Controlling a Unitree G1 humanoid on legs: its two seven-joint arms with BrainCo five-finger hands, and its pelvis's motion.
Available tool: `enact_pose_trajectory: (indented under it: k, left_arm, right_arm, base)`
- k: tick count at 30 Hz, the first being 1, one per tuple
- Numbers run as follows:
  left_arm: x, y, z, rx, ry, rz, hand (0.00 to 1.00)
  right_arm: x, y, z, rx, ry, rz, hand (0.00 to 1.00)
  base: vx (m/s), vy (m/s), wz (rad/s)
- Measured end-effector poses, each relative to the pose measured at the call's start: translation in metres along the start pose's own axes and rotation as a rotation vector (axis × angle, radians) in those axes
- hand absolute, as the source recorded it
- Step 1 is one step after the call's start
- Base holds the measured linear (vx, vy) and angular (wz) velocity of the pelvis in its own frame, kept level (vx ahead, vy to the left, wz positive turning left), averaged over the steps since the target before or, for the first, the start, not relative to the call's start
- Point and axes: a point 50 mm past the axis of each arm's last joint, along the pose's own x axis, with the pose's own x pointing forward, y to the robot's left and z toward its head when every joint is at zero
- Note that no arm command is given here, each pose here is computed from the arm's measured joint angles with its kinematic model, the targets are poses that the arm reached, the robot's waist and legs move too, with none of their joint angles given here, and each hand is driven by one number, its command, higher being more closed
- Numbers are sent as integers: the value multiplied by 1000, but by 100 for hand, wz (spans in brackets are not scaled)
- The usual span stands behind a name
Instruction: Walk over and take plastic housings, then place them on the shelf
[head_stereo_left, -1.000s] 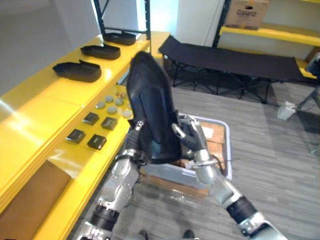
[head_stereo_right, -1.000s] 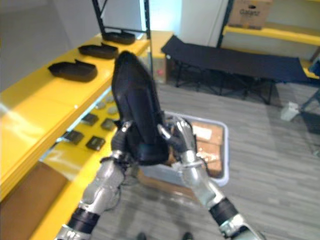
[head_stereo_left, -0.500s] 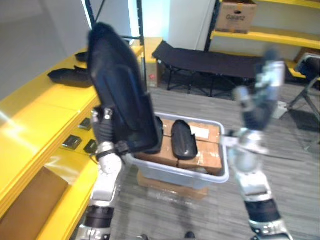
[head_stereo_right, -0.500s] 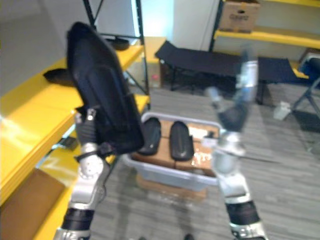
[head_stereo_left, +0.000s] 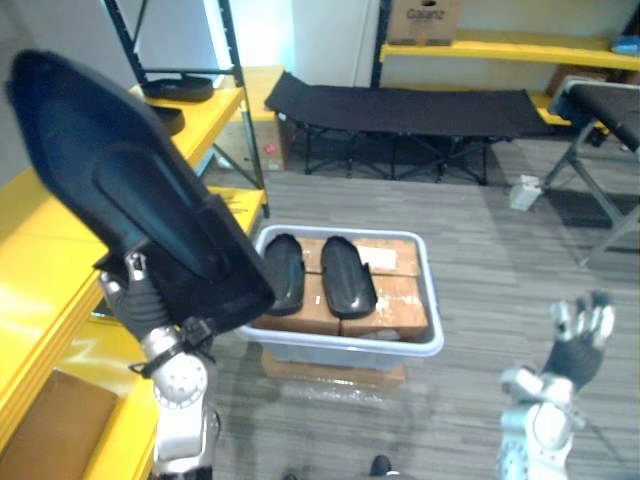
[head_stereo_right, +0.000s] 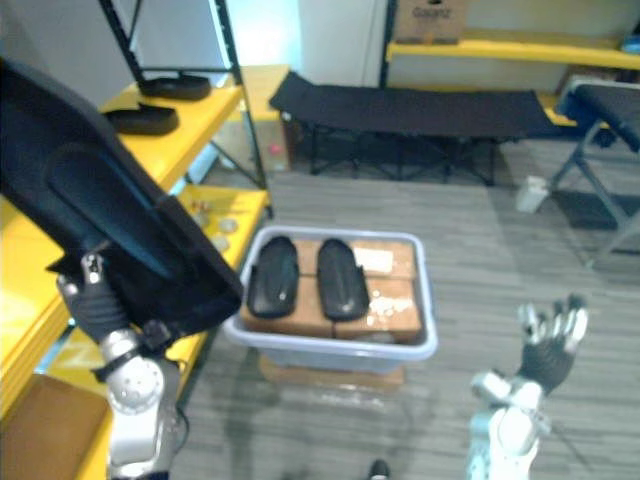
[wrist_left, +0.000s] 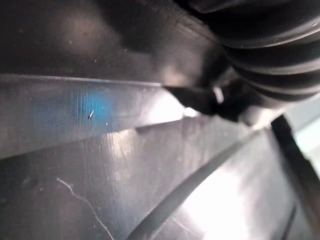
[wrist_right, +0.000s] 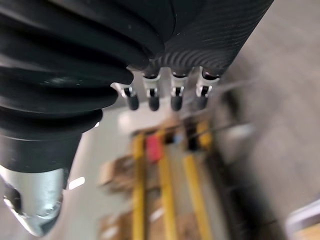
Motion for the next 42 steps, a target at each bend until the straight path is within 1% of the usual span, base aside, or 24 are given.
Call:
enact_pose_trajectory:
  k: [3, 5, 9, 11, 12, 14, 16, 18, 21, 25, 27, 30, 32, 34, 42]
  left_arm:
    - [1, -1, 4, -23, -30, -28, 100]
    - [1, 1, 4, -20, -35, -21, 100]
    - [3, 8, 5, -24, -34, 52, 100]
    - [3, 14, 10, -13, -52, 90, 100]
    - [3, 18, 16, -8, -72, 114, 100]
    - [4, 32, 26, 52, -125, 168, 100]
    - [1, 54, 31, 125, -142, 237, 100]
    - [-3, 70, 34, 179, -141, 292, 100]
    - [-10, 92, 37, 236, -125, 370, 100]
    - [-18, 105, 38, 249, -94, 413, 100]
    - [-22, 107, 35, 242, -58, 418, 100]
    - [-25, 111, 32, 291, -12, 414, 100]
    - [-25, 107, 29, 288, 8, 381, 100]
    - [-25, 102, 25, 284, 34, 347, 100]
    - [-29, 98, 22, 275, 60, 331, 100]
  right_arm:
    - [0, 0, 0, -1, -3, 1, 0]
    - [1, 1, 1, 3, -6, 5, 0]
    - [10, 17, 6, 67, -29, 72, 0]
    - [12, 26, 4, 67, -20, 123, 0]
    - [12, 33, 1, 66, -5, 163, 0]
    - [9, 53, -8, 23, 41, 263, 0]
    - [6, 79, -18, -130, 62, 408, 0]
    - [6, 99, -18, -185, 43, 504, 0]
    - [11, 124, -10, -201, -6, 590, 0]
    - [13, 148, -1, -174, -44, 647, 0]
    - [11, 150, -3, -178, -30, 661, 0]
    - [8, 150, -9, -205, 11, 700, 0]
    - [5, 143, -15, -236, 52, 718, 0]
    - [-2, 133, -26, -303, 97, 734, 0]
    - [-1, 128, -28, -319, 107, 734, 0]
  base:
    - [-25, 4, 0]
    - [-19, 2, 0]
    - [-22, 7, 19]
    - [16, 12, 48]
    - [41, 6, 60]
    - [80, 2, 73]
    - [104, 8, 71]
    - [78, 25, 55]
    - [63, 36, 53]
    - [28, 28, 27]
    - [23, 44, 17]
    - [-3, 39, 19]
    - [-5, 8, 40]
    - [38, 26, 38]
    - [26, 23, 8]
